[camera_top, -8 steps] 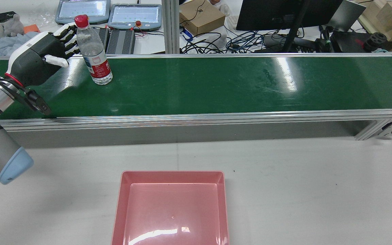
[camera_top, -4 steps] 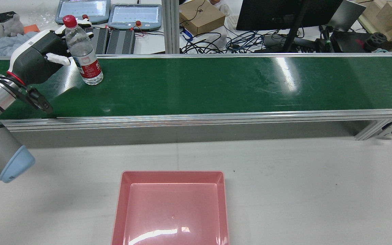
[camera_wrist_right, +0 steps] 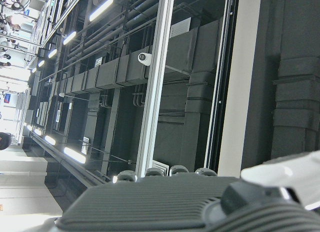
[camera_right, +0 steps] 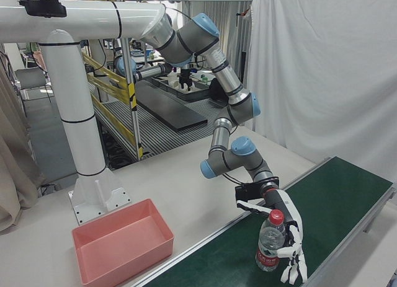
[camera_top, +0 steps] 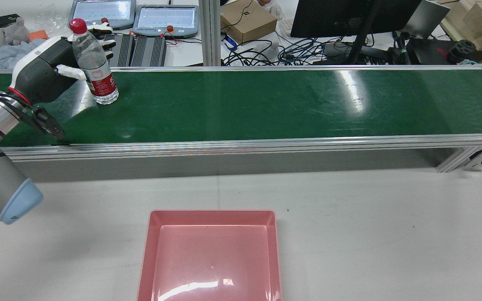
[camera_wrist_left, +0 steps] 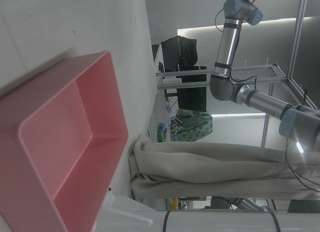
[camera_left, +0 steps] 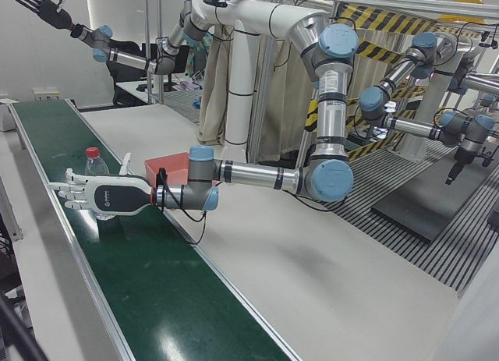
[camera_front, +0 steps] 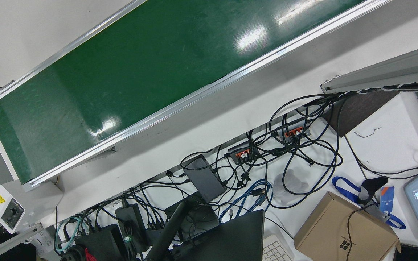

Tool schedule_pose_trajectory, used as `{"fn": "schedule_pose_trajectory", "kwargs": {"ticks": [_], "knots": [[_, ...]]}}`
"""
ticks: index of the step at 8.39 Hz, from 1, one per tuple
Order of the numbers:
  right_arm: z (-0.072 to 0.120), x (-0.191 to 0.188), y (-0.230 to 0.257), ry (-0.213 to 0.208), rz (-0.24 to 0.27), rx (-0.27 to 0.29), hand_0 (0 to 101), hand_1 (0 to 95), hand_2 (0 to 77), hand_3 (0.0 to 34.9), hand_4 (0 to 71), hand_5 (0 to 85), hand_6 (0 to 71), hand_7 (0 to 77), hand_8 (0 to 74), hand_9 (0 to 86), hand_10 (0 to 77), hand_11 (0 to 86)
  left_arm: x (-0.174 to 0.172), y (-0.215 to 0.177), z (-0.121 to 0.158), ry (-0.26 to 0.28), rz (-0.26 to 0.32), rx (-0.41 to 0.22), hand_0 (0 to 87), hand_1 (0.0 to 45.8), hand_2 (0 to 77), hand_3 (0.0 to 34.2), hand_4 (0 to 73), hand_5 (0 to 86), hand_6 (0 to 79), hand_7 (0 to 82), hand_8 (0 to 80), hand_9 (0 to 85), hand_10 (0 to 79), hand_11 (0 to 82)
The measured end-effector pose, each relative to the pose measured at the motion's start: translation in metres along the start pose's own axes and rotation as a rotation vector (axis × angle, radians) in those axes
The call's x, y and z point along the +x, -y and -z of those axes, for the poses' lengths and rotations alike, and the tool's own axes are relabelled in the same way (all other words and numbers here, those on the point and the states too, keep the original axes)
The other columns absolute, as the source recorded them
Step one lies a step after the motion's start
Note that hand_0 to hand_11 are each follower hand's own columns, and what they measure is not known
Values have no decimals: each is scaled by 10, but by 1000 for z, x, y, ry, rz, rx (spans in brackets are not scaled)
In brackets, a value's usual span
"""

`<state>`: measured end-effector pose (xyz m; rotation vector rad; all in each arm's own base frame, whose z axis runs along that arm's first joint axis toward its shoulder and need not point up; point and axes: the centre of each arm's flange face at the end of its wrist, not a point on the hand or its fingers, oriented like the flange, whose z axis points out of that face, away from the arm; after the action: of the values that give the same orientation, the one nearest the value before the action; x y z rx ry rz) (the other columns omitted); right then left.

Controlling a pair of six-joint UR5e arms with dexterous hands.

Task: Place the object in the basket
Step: 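Close the left hand fingers around the bottle's body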

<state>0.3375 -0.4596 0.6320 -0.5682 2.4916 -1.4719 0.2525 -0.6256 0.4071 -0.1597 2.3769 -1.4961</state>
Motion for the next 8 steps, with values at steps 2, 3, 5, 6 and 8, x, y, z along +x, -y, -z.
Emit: {"fn": "schedule_pose_trajectory", "kwargs": {"ticks": [2, 3, 5, 6, 8], "knots": [[0, 0, 0, 0, 0, 0, 2, 0, 11, 2, 5, 0, 0, 5, 0, 0, 0, 0, 16, -6, -6, -23, -16, -2, 560, 0, 22, 40, 65, 671, 207, 365, 338, 436, 371, 540], [0, 0, 0, 0, 0, 0, 2, 0, 11, 2, 5, 0, 0, 5, 0, 0, 0, 0, 23, -14, -13, -32, -26, -10, 725, 235, 93, 27, 147, 709, 360, 611, 545, 573, 524, 578], [0, 0, 0, -1, 0, 0, 2, 0, 5, 1, 5, 0, 0, 5, 0, 0, 0, 0, 30, -28, -22, -41, -31, -28, 788, 147, 485, 18, 404, 638, 600, 589, 649, 573, 594, 573], [0, 0, 0, 0, 0, 0, 2, 0, 5, 1, 5, 0, 0, 5, 0, 0, 0, 0, 32, -35, -22, -44, -29, -37, 793, 136, 502, 6, 425, 633, 611, 589, 654, 573, 600, 573], [0, 0, 0, 0, 0, 0, 1, 0, 11, 2, 5, 0, 0, 5, 0, 0, 0, 0, 37, -65, -18, -45, -23, -65, 793, 136, 502, 6, 442, 627, 616, 589, 654, 578, 600, 573]]}}
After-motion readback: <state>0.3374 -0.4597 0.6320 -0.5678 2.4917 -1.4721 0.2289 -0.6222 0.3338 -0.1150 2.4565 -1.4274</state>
